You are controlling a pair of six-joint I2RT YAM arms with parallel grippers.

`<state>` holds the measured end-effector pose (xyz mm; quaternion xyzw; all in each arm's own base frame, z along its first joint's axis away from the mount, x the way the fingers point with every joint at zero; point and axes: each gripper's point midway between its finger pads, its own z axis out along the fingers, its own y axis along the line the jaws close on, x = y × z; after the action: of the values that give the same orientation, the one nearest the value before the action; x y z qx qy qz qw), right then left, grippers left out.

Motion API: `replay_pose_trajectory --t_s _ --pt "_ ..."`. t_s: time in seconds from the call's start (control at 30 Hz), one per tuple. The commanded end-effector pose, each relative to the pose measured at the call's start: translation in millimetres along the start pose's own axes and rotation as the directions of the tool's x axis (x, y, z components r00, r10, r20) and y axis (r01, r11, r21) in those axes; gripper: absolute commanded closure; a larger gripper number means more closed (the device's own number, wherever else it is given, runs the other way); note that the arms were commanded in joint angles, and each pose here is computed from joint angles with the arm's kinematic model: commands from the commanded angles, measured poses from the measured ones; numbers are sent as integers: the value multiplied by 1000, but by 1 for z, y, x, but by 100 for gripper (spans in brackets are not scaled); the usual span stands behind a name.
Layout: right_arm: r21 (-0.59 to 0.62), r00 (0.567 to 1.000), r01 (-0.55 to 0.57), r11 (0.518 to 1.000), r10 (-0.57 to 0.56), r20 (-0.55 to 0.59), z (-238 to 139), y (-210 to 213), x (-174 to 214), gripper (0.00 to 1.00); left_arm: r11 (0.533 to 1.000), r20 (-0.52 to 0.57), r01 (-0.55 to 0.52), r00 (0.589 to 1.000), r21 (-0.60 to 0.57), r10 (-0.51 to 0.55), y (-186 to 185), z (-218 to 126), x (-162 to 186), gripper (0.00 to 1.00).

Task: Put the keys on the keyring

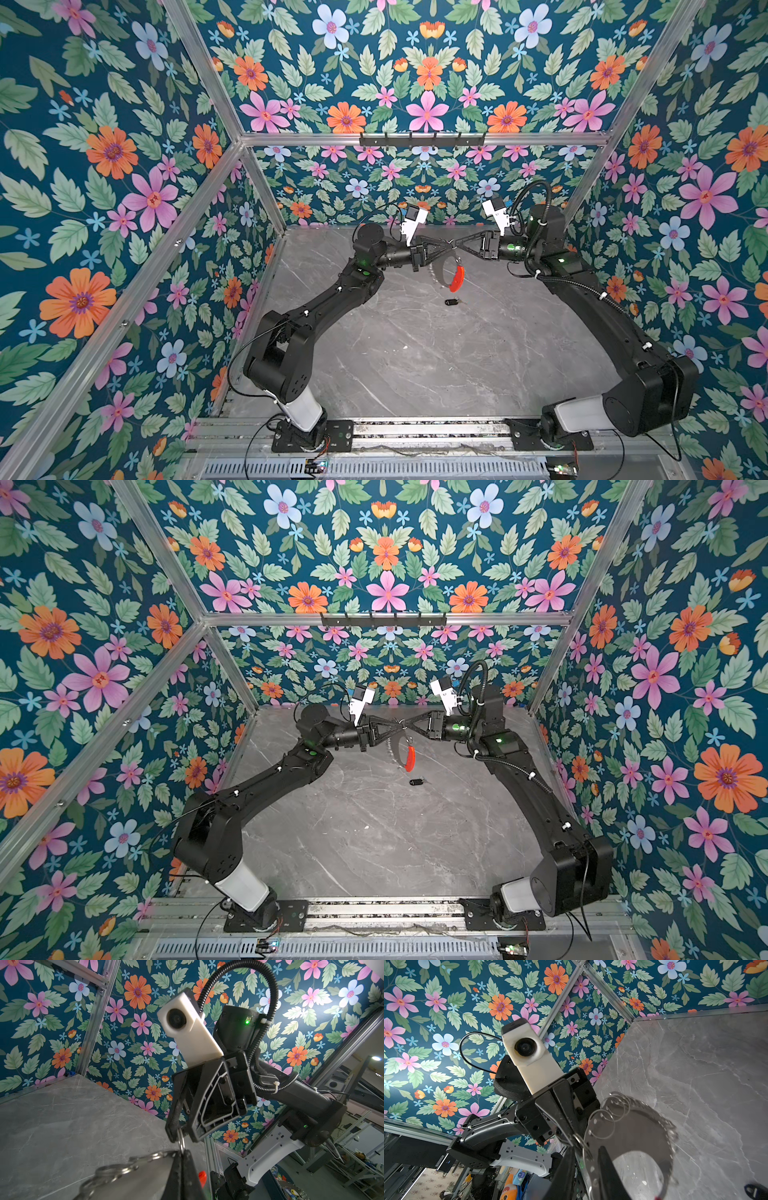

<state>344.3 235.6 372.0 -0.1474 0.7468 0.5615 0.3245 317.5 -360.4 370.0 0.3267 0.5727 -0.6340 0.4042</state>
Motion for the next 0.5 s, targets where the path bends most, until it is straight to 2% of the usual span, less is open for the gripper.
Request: replay_pose_trajectory --t_s 0.0,0.1,0.47 --pt "-40 1000 21 999 -21 -1 1 7 -3 82 999 13 -39 999 23 38 -9 -2 -10 100" --pt "-43 1000 23 999 -23 0 2 7 -3 86 999 9 -37 999 20 37 -6 -2 -11 100" --pt "-73 999 39 997 -39 13 5 10 -11 87 1000 -9 -9 1000 23 9 -1 1 -8 100"
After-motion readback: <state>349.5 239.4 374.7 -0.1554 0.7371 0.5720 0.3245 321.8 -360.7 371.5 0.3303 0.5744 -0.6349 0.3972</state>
